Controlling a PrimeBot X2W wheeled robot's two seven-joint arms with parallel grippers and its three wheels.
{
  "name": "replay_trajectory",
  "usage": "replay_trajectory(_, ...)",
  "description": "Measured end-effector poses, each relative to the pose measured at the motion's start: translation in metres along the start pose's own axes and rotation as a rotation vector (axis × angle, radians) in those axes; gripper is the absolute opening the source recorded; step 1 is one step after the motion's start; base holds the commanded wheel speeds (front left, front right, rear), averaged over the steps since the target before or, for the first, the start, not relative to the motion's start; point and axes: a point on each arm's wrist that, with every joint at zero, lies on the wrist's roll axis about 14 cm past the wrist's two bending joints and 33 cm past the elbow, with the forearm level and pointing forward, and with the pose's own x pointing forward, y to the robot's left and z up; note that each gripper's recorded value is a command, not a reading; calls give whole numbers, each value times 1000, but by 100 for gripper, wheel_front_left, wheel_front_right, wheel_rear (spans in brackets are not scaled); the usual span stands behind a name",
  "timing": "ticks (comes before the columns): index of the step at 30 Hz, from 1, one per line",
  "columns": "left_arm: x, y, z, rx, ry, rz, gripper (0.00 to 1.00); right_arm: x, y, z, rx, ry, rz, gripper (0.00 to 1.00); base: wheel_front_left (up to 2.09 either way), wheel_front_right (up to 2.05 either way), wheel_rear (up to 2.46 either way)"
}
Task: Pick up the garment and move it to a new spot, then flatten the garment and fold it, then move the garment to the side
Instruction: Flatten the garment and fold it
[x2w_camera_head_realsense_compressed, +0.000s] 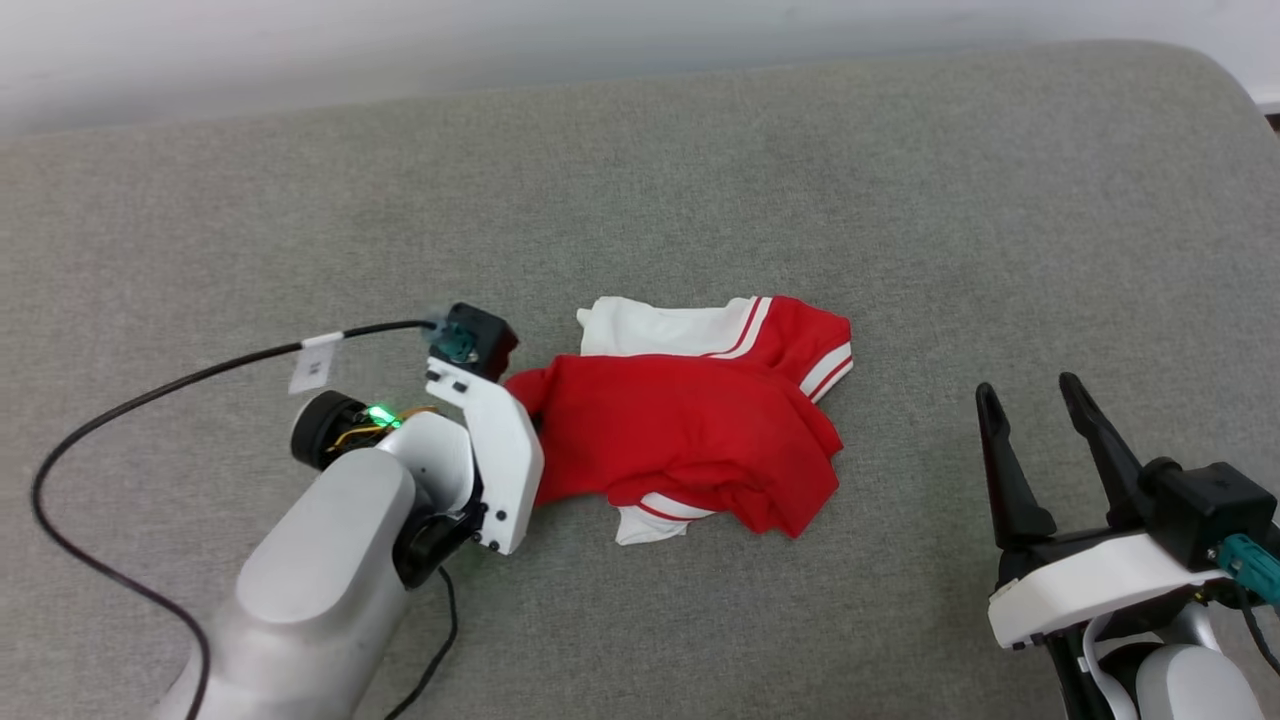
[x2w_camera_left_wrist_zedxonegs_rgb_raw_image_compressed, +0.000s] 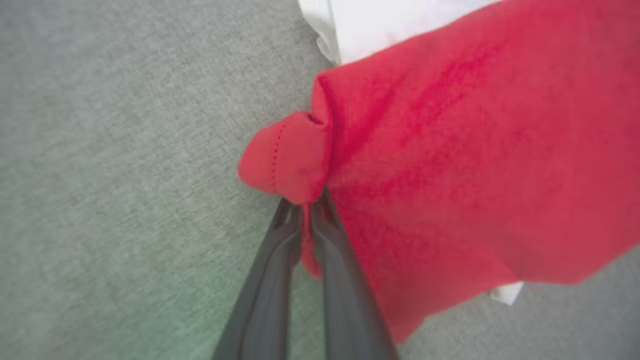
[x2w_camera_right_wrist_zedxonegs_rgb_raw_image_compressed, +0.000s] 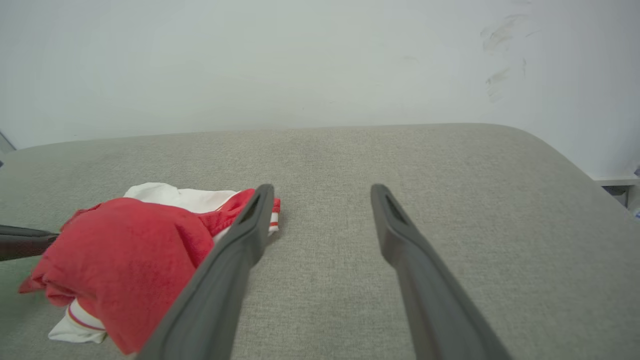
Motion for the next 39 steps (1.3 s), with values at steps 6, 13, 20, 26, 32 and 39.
replay_trajectory(6,-31,12,23,-24,-203,71,0,-3,2,9,0,-28,4,100,0,0,0)
replay_trajectory(13,-73,-2,-15,-62,-233,114,0,-8,14,23,-11,-64,40,100,0,0,0)
replay_trajectory(20,-97,-50,-108,-233,-55,67,0,-16,27,41,-17,-102,77,100,0,0,0)
replay_trajectory(26,-104,-83,-137,-331,-8,18,0,-24,33,50,-28,-118,94,100,0,0,0)
replay_trajectory(32,-114,-76,-91,-274,-221,60,100,-33,34,56,-33,-132,96,100,0,0,0)
replay_trajectory(39,-135,-52,-1,-110,-529,101,100,-38,26,60,-34,-141,70,100,0,0,0)
